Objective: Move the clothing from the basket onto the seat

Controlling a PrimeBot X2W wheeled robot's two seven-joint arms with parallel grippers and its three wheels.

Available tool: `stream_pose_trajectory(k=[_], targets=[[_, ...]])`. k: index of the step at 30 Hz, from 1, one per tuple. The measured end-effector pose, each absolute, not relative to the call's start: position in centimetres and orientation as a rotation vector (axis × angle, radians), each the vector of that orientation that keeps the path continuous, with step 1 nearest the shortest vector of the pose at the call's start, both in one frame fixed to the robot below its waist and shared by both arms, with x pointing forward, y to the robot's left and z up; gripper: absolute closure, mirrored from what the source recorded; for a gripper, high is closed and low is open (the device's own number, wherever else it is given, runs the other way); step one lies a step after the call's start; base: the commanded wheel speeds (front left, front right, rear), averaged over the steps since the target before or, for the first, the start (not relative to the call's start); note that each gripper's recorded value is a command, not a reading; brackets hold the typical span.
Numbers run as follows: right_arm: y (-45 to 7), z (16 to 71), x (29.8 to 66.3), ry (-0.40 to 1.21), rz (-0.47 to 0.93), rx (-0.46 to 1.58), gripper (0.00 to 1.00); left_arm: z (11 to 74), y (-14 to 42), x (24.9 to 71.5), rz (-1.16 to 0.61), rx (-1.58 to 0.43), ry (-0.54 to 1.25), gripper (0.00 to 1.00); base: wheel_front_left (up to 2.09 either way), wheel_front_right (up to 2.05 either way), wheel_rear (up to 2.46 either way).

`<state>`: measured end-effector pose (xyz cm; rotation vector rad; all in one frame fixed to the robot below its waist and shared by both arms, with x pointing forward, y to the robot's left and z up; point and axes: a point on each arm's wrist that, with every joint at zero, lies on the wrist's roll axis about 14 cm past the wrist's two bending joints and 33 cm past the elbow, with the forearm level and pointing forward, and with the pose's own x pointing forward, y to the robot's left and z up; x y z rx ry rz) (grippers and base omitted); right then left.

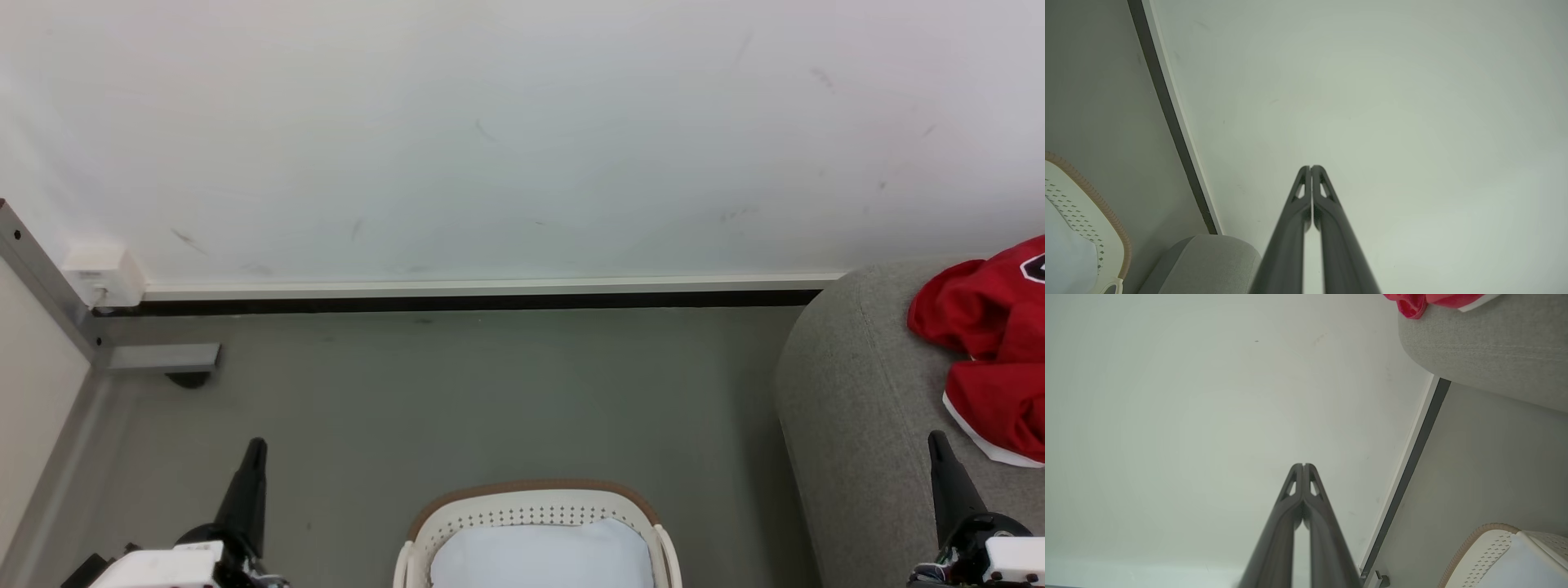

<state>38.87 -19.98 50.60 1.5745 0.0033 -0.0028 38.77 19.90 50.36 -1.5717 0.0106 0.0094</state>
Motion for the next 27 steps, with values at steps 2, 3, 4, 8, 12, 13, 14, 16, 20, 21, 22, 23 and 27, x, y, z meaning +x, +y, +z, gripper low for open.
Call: stream_pose_trajectory(k=[2, 3, 4, 8, 12, 13, 14, 16, 20, 21, 22, 23, 27], targets=[[-19.98, 50.59, 38.87, 0.003, -0.003, 1.574, 1.00, 50.35, 19.90, 38.77, 0.009, -1.572, 0.011, 1.00, 0.00, 0.00, 0.00], [-19.98, 50.60, 38.87, 0.003, -0.003, 1.574, 1.00, 50.36, 19.90, 38.77, 0.009, -1.572, 0.011, 1.00, 0.00, 0.00, 0.00], [-19.98, 50.60, 38.87, 0.003, -0.003, 1.574, 1.00, 50.36, 19.90, 38.77, 0.009, -1.572, 0.011, 1.00, 0.00, 0.00, 0.00], [-19.98, 50.60, 38.87, 0.003, -0.003, 1.574, 1.00, 50.36, 19.90, 38.77, 0.009, -1.572, 0.011, 1.00, 0.00, 0.00, 0.00], [-19.98, 50.60, 38.87, 0.003, -0.003, 1.574, 1.00, 50.36, 19.90, 38.77, 0.009, -1.572, 0.010, 1.00, 0.00, 0.00, 0.00], [-19.98, 50.60, 38.87, 0.003, -0.003, 1.574, 1.00, 50.36, 19.90, 38.77, 0.009, -1.572, 0.010, 1.00, 0.00, 0.00, 0.00], [-19.98, 50.59, 38.87, 0.003, -0.003, 1.574, 1.00, 50.36, 19.90, 38.77, 0.009, -1.572, 0.010, 1.00, 0.00, 0.00, 0.00], [-19.98, 50.59, 38.87, 0.004, -0.003, 1.574, 1.00, 50.36, 19.90, 38.77, 0.009, -1.572, 0.010, 1.00, 0.00, 0.00, 0.00], [-19.98, 50.59, 38.87, 0.004, -0.003, 1.574, 1.00, 50.36, 19.90, 38.77, 0.009, -1.572, 0.010, 1.00, 0.00, 0.00, 0.00], [-19.98, 50.60, 38.87, 0.003, -0.003, 1.574, 1.00, 50.36, 19.90, 38.77, 0.009, -1.572, 0.010, 1.00, 0.00, 0.00, 0.00], [-19.98, 50.60, 38.87, 0.003, -0.003, 1.574, 1.00, 50.36, 19.90, 38.77, 0.009, -1.572, 0.010, 1.00, 0.00, 0.00, 0.00], [-19.98, 50.60, 38.87, 0.004, -0.003, 1.574, 1.00, 50.36, 19.90, 38.77, 0.009, -1.572, 0.010, 1.00, 0.00, 0.00, 0.00], [-19.98, 50.59, 38.87, 0.003, -0.003, 1.574, 1.00, 50.36, 19.90, 38.77, 0.009, -1.572, 0.010, 1.00, 0.00, 0.00, 0.00]])
